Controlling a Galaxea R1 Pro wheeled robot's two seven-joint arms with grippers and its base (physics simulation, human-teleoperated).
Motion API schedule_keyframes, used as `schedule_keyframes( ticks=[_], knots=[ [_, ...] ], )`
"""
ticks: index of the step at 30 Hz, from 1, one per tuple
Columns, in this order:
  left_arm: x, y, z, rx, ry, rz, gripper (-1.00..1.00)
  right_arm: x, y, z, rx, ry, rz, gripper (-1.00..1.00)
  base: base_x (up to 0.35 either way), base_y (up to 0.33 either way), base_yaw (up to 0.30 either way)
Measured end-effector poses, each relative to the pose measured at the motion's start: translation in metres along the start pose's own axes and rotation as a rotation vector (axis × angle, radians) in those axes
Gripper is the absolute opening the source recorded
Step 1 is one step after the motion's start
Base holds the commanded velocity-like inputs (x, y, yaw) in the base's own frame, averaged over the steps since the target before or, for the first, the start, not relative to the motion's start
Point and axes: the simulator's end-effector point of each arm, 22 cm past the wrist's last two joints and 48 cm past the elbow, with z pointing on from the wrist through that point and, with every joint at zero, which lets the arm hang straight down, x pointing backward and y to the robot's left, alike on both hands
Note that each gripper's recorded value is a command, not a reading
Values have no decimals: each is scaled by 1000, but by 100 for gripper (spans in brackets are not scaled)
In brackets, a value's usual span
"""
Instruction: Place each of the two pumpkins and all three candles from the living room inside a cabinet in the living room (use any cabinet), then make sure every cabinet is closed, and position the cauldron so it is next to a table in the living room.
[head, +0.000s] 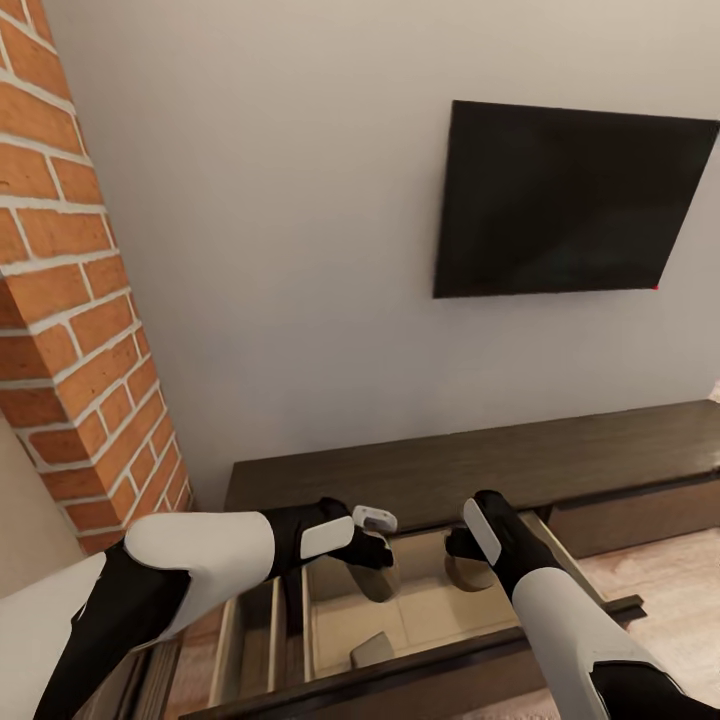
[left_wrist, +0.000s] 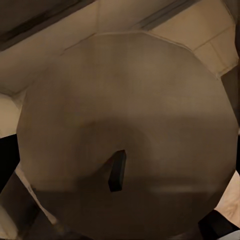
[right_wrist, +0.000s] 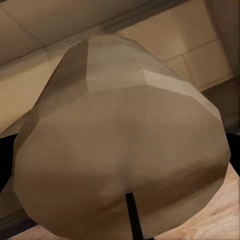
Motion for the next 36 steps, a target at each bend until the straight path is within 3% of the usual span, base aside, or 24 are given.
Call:
schedule_keyframes(
  ticks=[6,8,10,28,36],
  knots=[
    [7,1,10,0,0,0,-100,1,3,12,-12,-23,12,-100,0,0,-45],
    [9,2,14,0,-2,0,-100,1,19,16,-61,-44,-4,-100,0,0,-2],
    [11,2,17,0,-3,0,-100,1,20,19,-53,-57,-29,-100,0,0,-1],
    [37,-2,48,14,0,9,-100,13,26,51,-60,-95,-29,-100,0,0,0],
    [36,-1,48,9,-8,16,-100,14,23,51,-55,-90,-26,-100,78,-46,0]
  ],
)
